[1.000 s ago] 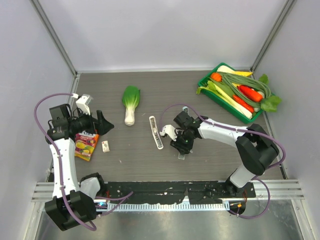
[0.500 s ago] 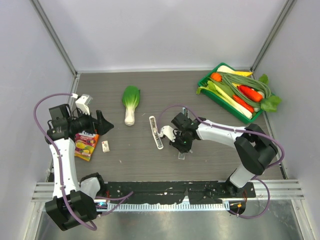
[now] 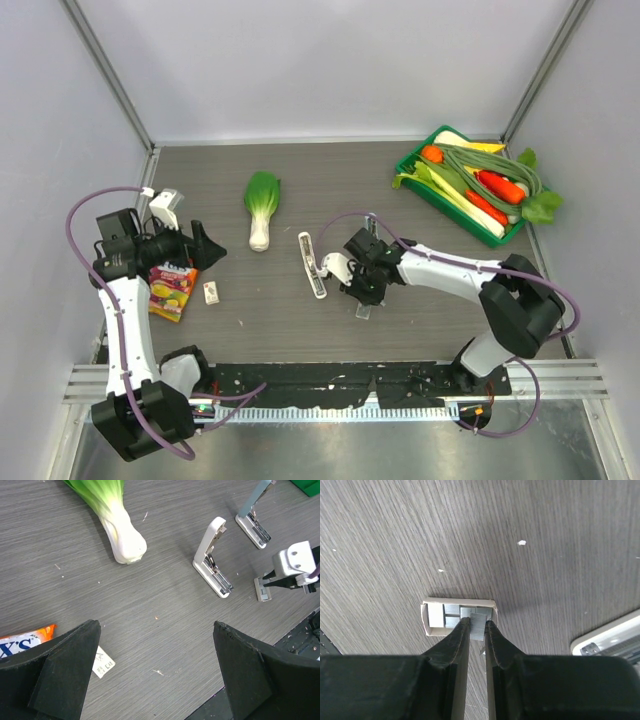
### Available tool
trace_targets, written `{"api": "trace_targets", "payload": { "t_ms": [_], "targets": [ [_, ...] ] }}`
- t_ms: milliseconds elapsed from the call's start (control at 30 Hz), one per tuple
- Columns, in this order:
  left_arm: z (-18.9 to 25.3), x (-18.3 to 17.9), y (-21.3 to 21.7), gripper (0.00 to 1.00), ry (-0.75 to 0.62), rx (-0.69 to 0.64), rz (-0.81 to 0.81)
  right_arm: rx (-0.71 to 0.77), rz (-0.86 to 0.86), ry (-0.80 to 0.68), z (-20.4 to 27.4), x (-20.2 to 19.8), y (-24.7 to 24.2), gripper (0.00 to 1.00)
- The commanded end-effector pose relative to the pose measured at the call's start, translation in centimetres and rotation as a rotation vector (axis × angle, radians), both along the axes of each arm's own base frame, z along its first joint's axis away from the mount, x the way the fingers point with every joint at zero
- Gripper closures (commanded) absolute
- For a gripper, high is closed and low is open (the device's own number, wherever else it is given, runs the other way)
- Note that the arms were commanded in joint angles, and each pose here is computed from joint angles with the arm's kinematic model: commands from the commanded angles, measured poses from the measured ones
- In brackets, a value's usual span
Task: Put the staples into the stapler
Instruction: Pick up the staple from the staple box, then install the staple into the stapler.
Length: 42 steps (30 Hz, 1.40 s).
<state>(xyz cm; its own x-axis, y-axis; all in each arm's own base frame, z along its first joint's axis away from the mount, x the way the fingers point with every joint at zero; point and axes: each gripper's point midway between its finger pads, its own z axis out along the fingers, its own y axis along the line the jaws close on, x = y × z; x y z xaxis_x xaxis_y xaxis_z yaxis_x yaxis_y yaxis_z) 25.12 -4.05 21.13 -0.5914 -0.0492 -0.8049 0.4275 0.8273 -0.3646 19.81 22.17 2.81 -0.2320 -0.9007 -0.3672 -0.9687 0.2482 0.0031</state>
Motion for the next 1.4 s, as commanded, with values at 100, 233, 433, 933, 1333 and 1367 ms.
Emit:
{"api": "trace_targets", "payload": {
  "t_ms": [100, 233, 433, 933, 1333, 1367],
  "targets": [
    [0.5, 0.1, 0.1, 0.0, -0.036, -0.002, -0.01, 0.108, -0.024, -0.109, 4.1, 1.1, 1.0, 0.85],
    [0.5, 0.1, 0.2, 0.01, -0.036, -0.002, -0.004, 0.136, -0.04, -0.137, 5.1, 1.5, 1.2, 0.86],
    [0.6, 0.1, 0.3, 0.01, -0.039, -0.004, 0.002, 0.169, -0.135, -0.188, 6.2, 3.7, 0.9, 0.86],
    [0.5, 0.2, 0.6, 0.01, -0.037, -0.006, 0.011, 0.242, -0.584, -0.39, 9.8, 12.4, -3.2, 0.86],
    [0.2, 0.4, 1.0, 0.0, -0.032, -0.004, 0.032, 0.264, -0.662, -0.374, 7.8, 12.1, -3.9, 0.86],
    [0.2, 0.4, 1.0, 0.0, -0.028, -0.006, 0.034, 0.266, -0.667, -0.364, 7.3, 12.0, -4.3, 0.86]
  ]
}}
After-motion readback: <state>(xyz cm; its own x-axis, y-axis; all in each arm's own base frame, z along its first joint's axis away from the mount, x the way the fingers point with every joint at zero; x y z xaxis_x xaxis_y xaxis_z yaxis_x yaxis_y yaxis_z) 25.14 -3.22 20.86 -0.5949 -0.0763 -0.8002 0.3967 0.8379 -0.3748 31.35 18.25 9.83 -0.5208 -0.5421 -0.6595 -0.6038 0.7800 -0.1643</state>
